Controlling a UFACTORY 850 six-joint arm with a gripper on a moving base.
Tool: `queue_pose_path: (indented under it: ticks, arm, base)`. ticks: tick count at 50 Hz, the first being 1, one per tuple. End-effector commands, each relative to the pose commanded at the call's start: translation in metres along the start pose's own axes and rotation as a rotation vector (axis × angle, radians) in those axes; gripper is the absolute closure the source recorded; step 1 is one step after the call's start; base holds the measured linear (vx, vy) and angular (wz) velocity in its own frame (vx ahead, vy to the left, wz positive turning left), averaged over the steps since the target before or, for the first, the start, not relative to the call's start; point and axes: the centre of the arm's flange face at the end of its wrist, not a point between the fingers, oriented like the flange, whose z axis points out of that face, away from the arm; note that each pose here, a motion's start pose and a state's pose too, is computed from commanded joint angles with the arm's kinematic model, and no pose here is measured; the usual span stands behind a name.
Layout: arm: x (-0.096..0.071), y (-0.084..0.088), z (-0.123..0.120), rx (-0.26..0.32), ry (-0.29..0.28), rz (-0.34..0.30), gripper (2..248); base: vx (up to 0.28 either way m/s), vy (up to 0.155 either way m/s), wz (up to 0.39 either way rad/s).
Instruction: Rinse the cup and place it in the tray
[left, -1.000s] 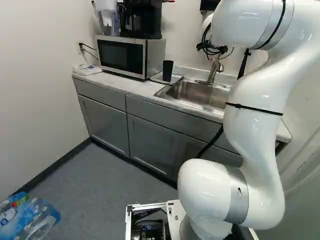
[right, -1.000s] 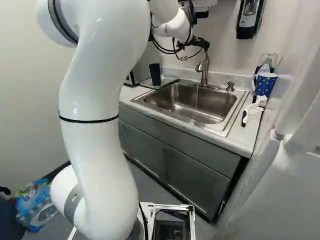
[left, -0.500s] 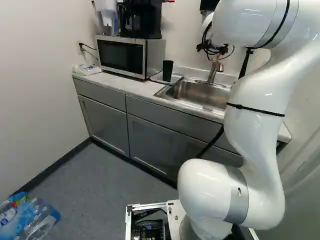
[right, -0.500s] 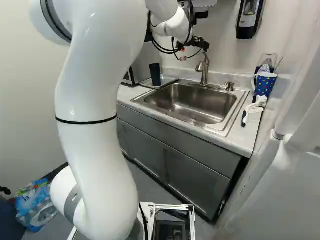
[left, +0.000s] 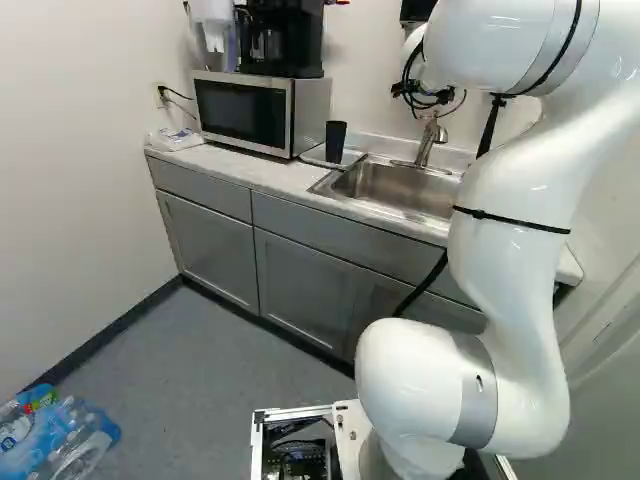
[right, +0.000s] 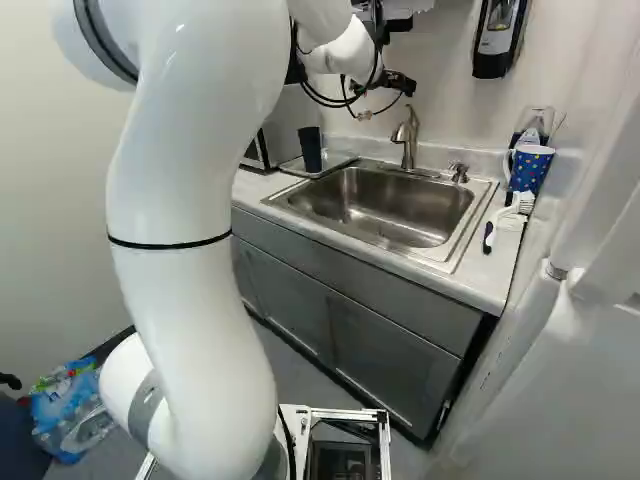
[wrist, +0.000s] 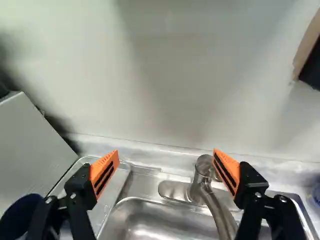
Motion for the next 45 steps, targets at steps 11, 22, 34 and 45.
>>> queue_pose_path:
  ticks: [11, 22, 34, 45]
  arm:
    - [-0.003, -0.016, -0.009, 0.023, -0.005, -0.007, 3]
    - [-0.006, -0.032, -0.018, 0.046, -0.014, -0.015, 3]
    - [-0.014, -0.046, -0.035, 0.067, -0.063, -0.024, 3]
    - [-0.024, -0.050, -0.055, 0.074, -0.121, -0.030, 3]
  base:
    - [0.000, 0.000, 0.000]
    - [0.000, 0.000, 0.000]
    - [0.000, 0.000, 0.000]
    - [0.000, 0.000, 0.000]
